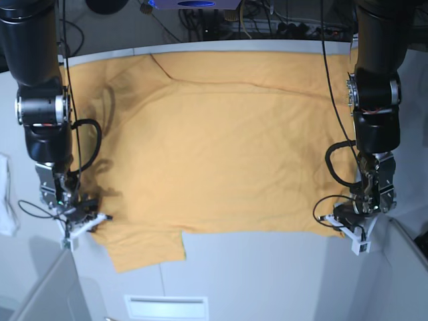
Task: Fold the T-shirt properly
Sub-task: 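Grasp the hem corners with both grippers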
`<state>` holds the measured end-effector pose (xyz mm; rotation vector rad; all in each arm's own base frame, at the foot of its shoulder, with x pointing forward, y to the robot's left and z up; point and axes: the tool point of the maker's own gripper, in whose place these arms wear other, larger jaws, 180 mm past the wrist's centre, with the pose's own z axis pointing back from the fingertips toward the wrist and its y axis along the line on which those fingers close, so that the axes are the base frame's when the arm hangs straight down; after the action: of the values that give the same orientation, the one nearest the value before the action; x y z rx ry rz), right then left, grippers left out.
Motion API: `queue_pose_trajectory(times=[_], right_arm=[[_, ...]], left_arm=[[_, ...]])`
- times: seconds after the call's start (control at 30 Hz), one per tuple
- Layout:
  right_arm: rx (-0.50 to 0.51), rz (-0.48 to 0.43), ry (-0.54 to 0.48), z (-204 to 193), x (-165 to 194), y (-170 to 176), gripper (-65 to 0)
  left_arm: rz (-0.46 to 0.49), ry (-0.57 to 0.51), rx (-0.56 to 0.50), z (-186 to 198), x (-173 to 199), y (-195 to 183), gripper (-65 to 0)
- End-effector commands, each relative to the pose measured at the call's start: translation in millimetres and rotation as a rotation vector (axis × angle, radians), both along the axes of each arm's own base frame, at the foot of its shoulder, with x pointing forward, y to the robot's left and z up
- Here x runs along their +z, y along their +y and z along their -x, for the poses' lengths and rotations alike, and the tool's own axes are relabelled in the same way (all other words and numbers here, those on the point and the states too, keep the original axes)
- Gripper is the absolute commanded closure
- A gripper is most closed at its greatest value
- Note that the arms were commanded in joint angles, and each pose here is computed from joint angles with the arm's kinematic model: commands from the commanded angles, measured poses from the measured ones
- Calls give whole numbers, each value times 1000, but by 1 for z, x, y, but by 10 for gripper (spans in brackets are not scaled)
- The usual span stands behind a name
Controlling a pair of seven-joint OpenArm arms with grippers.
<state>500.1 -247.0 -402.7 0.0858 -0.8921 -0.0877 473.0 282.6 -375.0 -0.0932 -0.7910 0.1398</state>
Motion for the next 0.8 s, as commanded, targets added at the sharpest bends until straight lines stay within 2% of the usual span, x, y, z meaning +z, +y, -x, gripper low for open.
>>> queue_pose_trajectory(times=[0.0,0.13,0.5,0.63,0.77], right_arm=[[-10,-2,-84,-20,30,-5,0],[-8,-2,-50,-14,21,-6,0],[-13,-11,-31,-7,13,-6,0],[-88,-94,-55,-10,19,-14,0],[-72,-105,-26,-7,20,-10,0]], left_arm=[[-4,-76,29,-13,29,14,0],[15,-109,80,4,38,30,0],[-65,-152,20,34,47,21,0],[-69,-154,17,35,47,20,0],[-70,-157,16,35,48,20,0]])
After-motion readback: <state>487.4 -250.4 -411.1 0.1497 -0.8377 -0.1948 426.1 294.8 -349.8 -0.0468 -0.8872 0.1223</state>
